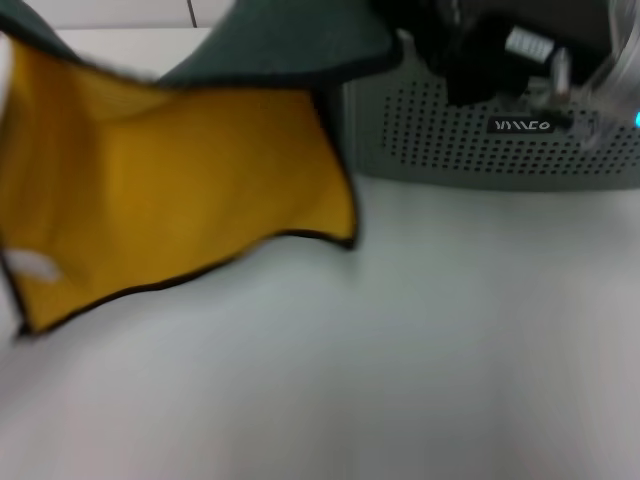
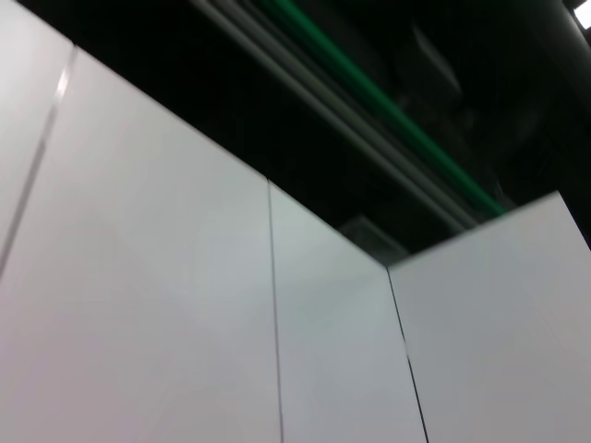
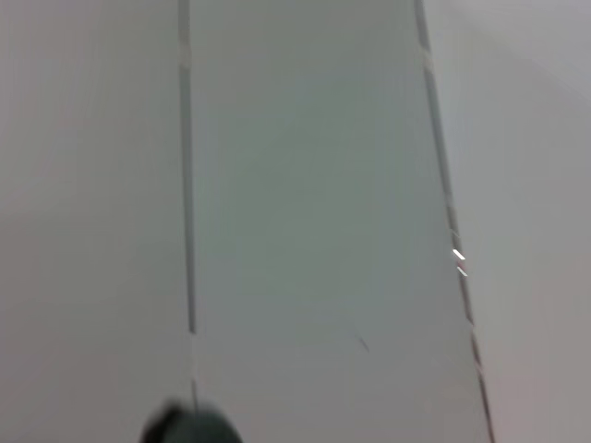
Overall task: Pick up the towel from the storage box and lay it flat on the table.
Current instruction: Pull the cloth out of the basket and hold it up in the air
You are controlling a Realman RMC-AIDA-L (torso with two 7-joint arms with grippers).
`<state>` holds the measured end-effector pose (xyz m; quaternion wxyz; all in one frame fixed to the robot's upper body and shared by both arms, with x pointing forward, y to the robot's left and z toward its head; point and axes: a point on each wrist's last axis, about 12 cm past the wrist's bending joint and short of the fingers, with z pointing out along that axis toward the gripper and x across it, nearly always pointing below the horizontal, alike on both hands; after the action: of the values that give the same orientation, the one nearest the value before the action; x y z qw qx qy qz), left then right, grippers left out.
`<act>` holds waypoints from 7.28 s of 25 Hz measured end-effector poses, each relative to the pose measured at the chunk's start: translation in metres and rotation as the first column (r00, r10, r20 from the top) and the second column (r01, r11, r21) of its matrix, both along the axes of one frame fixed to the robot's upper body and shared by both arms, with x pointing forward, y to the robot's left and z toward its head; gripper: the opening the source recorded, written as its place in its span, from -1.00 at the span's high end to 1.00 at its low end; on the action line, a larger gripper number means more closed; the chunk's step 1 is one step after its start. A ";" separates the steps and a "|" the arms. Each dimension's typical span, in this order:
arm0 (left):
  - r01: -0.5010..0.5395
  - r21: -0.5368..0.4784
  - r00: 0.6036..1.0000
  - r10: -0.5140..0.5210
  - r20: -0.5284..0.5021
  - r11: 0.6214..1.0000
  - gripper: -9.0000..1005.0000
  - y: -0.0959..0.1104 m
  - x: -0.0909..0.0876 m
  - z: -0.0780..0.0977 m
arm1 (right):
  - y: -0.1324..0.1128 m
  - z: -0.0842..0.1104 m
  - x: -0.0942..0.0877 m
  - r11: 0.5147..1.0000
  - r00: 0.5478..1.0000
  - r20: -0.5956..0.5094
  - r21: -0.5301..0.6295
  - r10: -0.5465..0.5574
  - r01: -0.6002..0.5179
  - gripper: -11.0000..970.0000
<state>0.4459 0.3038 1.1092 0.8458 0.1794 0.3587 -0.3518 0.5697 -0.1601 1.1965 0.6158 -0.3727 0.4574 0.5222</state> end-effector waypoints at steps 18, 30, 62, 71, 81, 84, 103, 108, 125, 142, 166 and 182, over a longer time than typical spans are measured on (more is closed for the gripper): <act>0.024 -0.037 0.994 -0.020 0.104 0.999 0.94 -0.009 0.028 0.023 | 0.000 -0.084 -0.020 0.976 0.993 -0.107 -0.218 -0.039 0.014 0.55; -0.076 -0.003 0.993 0.076 0.090 0.997 0.94 -0.027 0.037 0.007 | 0.051 -0.057 -0.031 0.965 0.992 -0.006 -0.230 0.128 -0.126 -0.06; -0.410 0.124 0.909 0.394 0.135 0.903 0.94 -0.027 0.064 0.001 | 0.072 -0.057 -0.042 0.954 0.996 -0.002 -0.286 -0.092 0.088 -0.48; -0.448 0.171 0.893 0.431 0.128 0.878 0.94 -0.030 0.072 -0.002 | 0.084 -0.051 -0.047 0.944 0.992 0.037 -0.305 -0.121 0.126 -0.47; -0.427 0.167 0.903 0.409 0.129 0.889 0.94 -0.035 0.076 0.000 | 0.080 -0.061 -0.022 0.879 0.958 0.024 -0.394 -0.284 0.270 -0.47; -0.428 0.167 0.903 0.411 0.128 0.888 0.94 -0.034 0.075 0.000 | 0.078 -0.065 -0.025 0.874 0.960 0.040 -0.403 -0.279 0.271 -0.47; -0.413 0.156 0.908 0.393 0.143 0.897 0.94 -0.033 0.067 -0.001 | 0.046 -0.079 -0.038 0.861 0.945 0.183 -0.392 -0.271 0.323 -0.24; -0.402 0.153 0.912 0.380 0.152 0.903 0.94 -0.035 0.066 -0.001 | 0.045 -0.077 -0.036 0.857 0.941 0.198 -0.393 -0.276 0.333 -0.14; -0.376 0.132 0.922 0.356 0.155 0.917 0.94 -0.034 0.059 -0.001 | 0.041 -0.080 -0.038 0.853 0.938 0.203 -0.395 -0.282 0.342 0.75; -0.355 0.148 0.933 0.339 0.121 0.923 0.94 -0.028 0.047 -0.009 | 0.034 -0.077 -0.043 0.871 0.943 0.195 -0.369 -0.270 0.325 0.92; 0.331 0.123 0.918 -0.289 -0.270 0.936 0.94 0.008 -0.086 -0.002 | -0.067 0.043 -0.101 0.955 0.989 -0.060 -0.255 0.137 -0.148 0.93; 0.324 -0.019 0.811 -0.289 -0.508 0.946 0.94 0.021 -0.060 -0.037 | -0.086 -0.070 -0.056 0.989 0.861 -0.494 -0.007 0.123 -0.146 0.90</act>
<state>0.3860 0.3244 1.0724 0.6479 0.1652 0.5453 -0.5055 0.5133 -0.2464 1.1266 0.4329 -0.2719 0.5833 0.6312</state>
